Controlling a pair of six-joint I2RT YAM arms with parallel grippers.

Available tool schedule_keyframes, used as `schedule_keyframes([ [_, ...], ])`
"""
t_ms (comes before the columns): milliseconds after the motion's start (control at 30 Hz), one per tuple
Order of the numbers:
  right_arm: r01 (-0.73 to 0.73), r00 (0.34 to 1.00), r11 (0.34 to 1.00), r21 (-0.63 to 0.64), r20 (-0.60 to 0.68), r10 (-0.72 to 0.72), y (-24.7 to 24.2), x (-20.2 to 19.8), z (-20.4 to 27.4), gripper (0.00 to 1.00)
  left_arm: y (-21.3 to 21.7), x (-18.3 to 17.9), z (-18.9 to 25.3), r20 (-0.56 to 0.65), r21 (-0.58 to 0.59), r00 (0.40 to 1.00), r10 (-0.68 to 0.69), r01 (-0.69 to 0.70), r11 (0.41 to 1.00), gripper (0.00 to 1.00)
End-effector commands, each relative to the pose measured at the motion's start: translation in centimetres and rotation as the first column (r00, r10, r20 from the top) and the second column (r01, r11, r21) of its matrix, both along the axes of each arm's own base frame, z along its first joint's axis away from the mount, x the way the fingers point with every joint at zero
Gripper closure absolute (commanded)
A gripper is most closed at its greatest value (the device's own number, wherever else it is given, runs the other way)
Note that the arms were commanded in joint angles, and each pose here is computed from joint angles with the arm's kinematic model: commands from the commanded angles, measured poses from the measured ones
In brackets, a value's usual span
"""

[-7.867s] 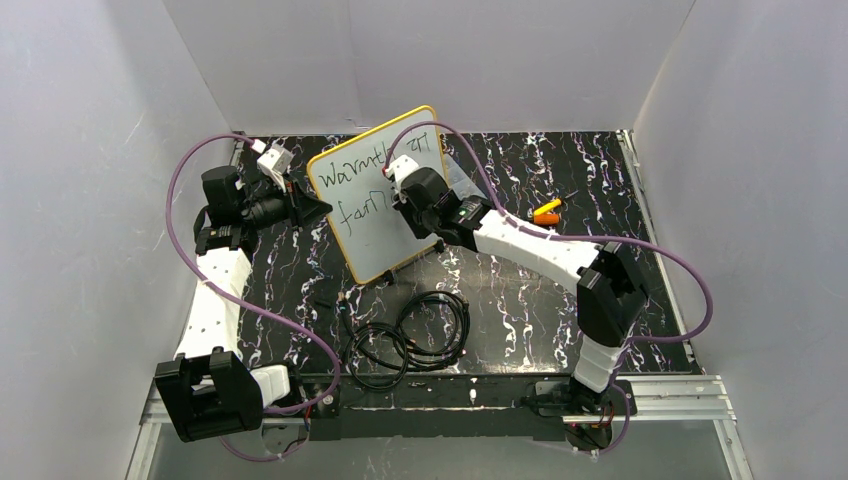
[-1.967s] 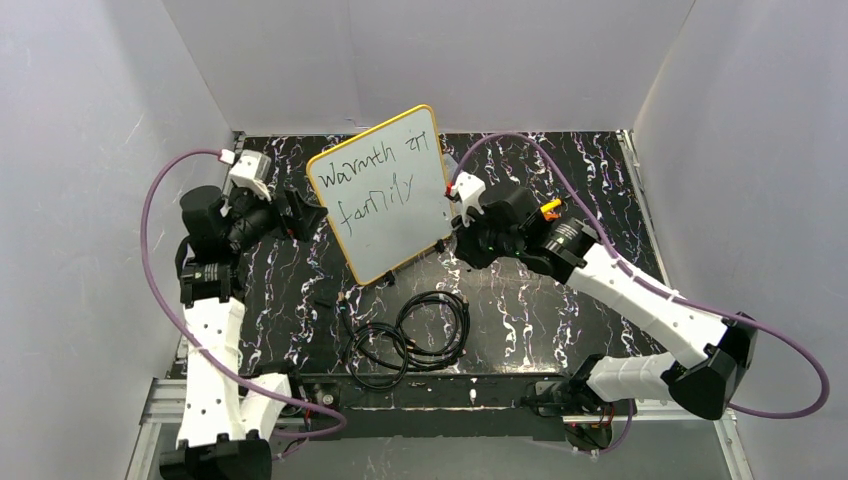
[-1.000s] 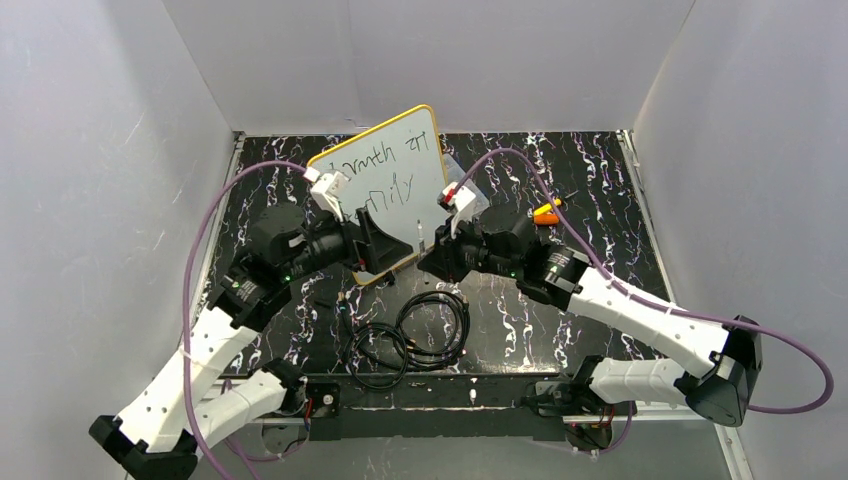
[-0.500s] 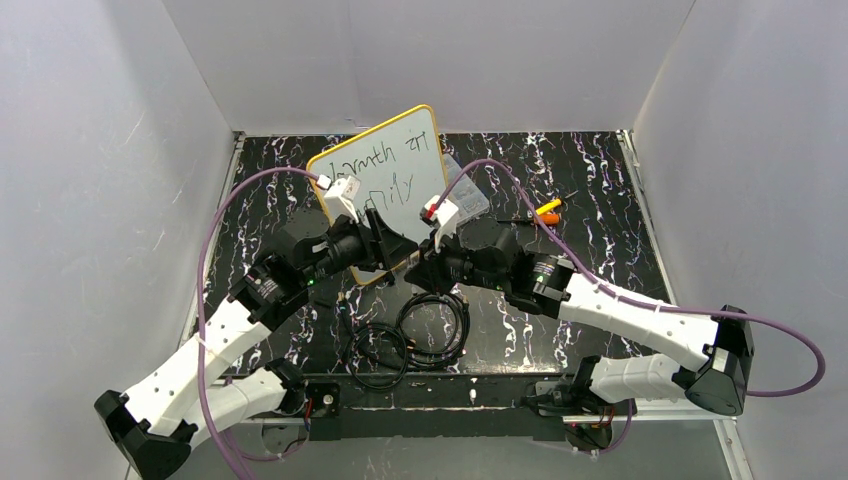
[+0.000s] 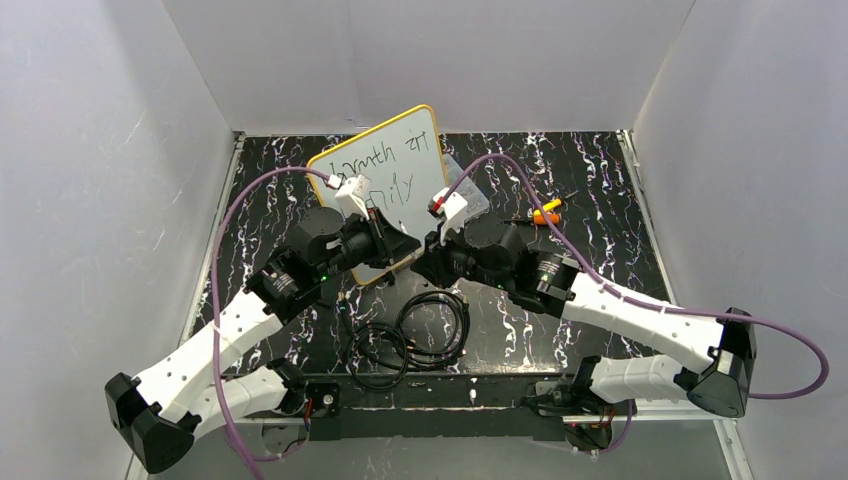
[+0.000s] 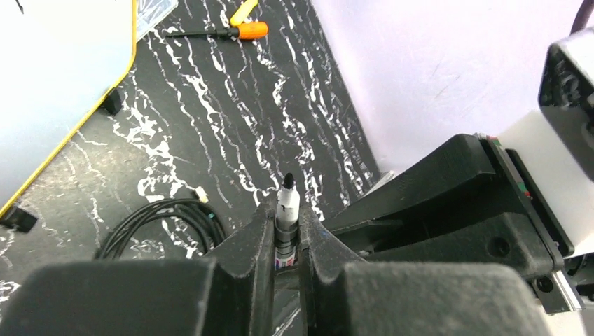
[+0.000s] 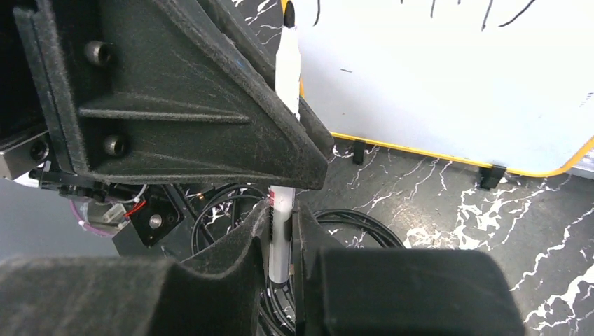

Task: Write a sentence on the whiteboard
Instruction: Pass from the right arm to the left, then pass from the left arm to the right

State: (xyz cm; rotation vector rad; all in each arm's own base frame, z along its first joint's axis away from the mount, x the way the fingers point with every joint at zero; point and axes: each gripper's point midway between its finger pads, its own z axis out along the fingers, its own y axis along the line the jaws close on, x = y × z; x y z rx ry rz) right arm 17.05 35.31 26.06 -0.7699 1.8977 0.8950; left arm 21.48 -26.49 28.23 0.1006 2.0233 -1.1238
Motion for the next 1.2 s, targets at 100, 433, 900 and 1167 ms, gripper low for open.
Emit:
schedule_keyframes([
  [100,0.049,0.99,0.981,0.19,0.119,-0.072,-1.3,0.5,4.7,0.5,-0.8,0.4,3.6,-0.019,-0.223,0.998,0.055,-0.058,0.973,1.0],
  [433,0.024,0.982,0.852,0.523,0.148,-0.118,-1.5,0.0,7.2,0.34,1.5,1.1,7.1,-0.073,-0.409,0.976,0.204,-0.216,0.887,1.0],
  [900,-0.043,0.96,0.711,0.702,0.225,-0.164,-1.3,0.0,11.2,0.37,1.8,1.2,7.6,-0.122,-0.482,0.968,0.219,-0.25,0.839,1.0],
  [1167,-0.048,0.96,0.701,0.711,0.227,-0.165,-0.6,0.3,11.6,0.48,1.6,1.2,7.9,-0.131,-0.506,0.97,0.206,-0.244,0.827,1.0],
])
